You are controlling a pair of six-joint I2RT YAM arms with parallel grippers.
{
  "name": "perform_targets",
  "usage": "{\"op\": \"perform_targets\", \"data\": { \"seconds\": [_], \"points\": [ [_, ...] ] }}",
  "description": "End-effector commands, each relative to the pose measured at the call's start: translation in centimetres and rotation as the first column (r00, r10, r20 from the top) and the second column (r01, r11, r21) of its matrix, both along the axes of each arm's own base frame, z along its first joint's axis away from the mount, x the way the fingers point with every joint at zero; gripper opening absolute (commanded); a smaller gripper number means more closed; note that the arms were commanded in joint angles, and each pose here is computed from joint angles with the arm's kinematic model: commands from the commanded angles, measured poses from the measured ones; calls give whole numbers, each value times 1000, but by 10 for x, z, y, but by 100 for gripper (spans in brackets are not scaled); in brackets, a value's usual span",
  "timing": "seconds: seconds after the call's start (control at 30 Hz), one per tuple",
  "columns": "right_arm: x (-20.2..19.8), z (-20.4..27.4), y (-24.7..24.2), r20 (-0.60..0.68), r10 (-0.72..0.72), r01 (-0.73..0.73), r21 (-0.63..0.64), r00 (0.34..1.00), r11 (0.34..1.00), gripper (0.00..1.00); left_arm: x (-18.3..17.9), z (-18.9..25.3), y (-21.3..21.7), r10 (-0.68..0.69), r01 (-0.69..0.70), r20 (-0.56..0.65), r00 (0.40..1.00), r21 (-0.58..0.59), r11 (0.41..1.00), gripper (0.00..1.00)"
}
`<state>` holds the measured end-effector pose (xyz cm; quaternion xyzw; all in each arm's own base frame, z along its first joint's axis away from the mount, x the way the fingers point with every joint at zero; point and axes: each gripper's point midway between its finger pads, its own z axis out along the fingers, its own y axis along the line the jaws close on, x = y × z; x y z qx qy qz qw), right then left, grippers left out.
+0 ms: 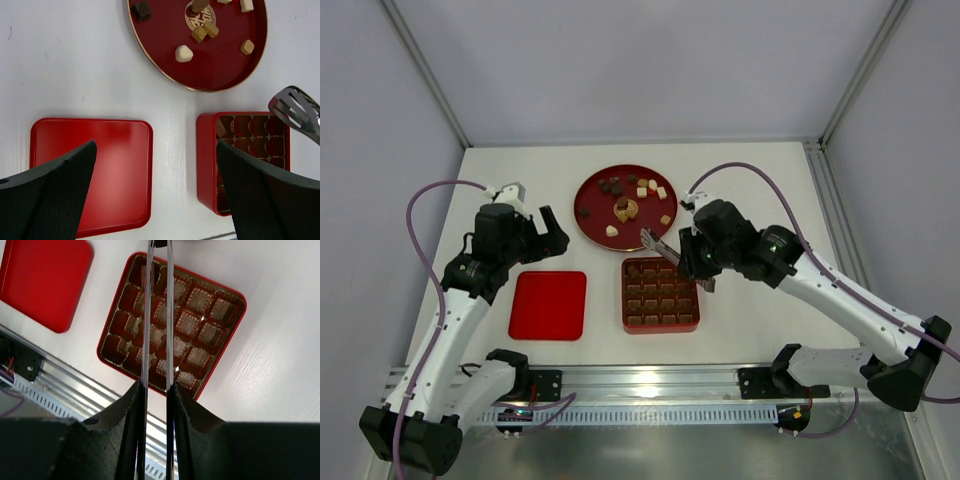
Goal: Pack the chocolate
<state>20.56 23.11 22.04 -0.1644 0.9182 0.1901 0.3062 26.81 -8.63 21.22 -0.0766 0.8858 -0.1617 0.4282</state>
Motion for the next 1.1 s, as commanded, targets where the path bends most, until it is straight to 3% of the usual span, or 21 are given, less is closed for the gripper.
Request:
{"op": "perform_targets", "data": {
  "seconds": [0.0, 0.3, 0.67, 1.07],
  "points": [
    [-19, 1, 3, -15, -14, 15, 47, 1000, 999, 25, 2, 2, -2, -8, 9, 11, 1000, -9, 1000, 100],
    [-35, -31, 1, -69, -18, 20, 26, 997, 999, 25, 2, 1, -2, -9, 9, 9, 1000, -11, 1000, 100],
    [-34, -37, 5, -72, -8, 9, 5, 997, 1000, 26, 2, 0, -1, -6, 6, 7, 1000, -7, 1000, 100],
    [-32, -37, 5, -68, -12, 11, -2, 998, 1000, 34, 2, 1, -1, -6, 6, 10, 1000, -7, 1000, 100]
  ]
}}
